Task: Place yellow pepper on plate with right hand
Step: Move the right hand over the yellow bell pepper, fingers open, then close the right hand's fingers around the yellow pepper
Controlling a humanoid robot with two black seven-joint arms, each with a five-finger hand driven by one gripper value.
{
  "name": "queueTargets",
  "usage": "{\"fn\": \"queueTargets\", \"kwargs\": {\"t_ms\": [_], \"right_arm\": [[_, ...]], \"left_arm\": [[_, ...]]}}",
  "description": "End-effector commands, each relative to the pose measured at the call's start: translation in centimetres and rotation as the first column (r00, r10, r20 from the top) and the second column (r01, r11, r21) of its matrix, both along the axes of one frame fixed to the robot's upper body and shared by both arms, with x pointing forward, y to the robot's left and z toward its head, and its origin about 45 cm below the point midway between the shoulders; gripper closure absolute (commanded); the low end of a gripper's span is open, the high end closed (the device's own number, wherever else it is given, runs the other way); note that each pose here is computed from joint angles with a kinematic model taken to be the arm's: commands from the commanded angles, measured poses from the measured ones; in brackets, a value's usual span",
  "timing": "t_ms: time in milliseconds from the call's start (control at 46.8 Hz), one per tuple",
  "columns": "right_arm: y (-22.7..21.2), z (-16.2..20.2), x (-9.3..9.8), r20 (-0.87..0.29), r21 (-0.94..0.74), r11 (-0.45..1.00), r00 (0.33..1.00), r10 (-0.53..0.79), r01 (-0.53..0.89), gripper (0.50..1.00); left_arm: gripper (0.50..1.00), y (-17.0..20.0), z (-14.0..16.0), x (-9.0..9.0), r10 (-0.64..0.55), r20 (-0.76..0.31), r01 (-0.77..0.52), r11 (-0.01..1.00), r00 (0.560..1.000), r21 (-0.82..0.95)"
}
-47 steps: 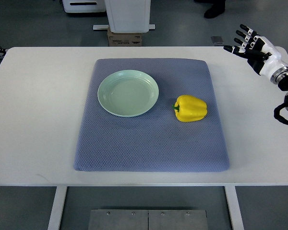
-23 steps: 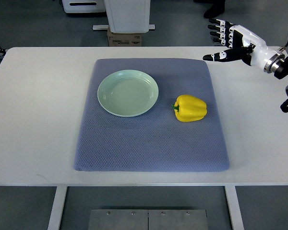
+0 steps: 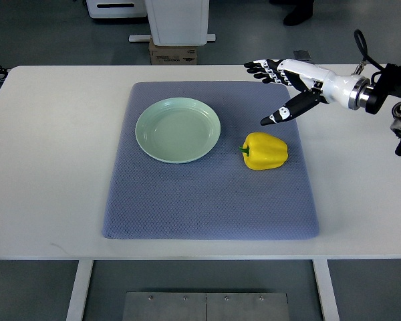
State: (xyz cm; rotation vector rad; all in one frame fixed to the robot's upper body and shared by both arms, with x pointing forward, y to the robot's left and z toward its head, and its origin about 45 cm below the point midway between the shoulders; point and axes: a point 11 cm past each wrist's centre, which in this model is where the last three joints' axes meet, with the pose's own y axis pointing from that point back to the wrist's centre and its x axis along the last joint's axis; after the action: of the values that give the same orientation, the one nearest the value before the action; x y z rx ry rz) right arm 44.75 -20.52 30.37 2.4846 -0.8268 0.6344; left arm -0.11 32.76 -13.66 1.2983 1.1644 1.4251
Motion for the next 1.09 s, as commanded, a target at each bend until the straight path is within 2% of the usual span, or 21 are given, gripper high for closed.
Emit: {"fn": "queueTargets", "kwargs": {"t_ms": [0,128,535,770,1069], "right_arm": [[0.2,-0.5,-0.2,-0.001,-0.049,0.999,1.000,0.022,-0.022,0.548],[0.6,-1.0,-0.4,-0.006,-0.103,0.994,0.999,0.048,-0.048,0.567],[1.7,-3.3,-1.0,-0.034,-0.185,0.978,0.995,0.094,-0.099,0.567],[1.4,-5.7,-0.5,-0.046,-0.262,0.961,0.996,0.074,-0.084,0.574],[1.4,-6.6,-0.7,-0.034,-0.289,0.954,0.996,0.077,-0.083,0.580]], "left_arm": [[0.500,0.0,0.0,0.0,0.000,0.000,0.000,1.000,1.000,0.000],[0.500,0.0,0.0,0.0,0.000,0.000,0.000,1.000,1.000,0.000],[0.500,0.0,0.0,0.0,0.000,0.000,0.000,1.000,1.000,0.000],[0.500,0.0,0.0,0.0,0.000,0.000,0.000,1.000,1.000,0.000],[0.500,0.0,0.0,0.0,0.000,0.000,0.000,1.000,1.000,0.000]]}}
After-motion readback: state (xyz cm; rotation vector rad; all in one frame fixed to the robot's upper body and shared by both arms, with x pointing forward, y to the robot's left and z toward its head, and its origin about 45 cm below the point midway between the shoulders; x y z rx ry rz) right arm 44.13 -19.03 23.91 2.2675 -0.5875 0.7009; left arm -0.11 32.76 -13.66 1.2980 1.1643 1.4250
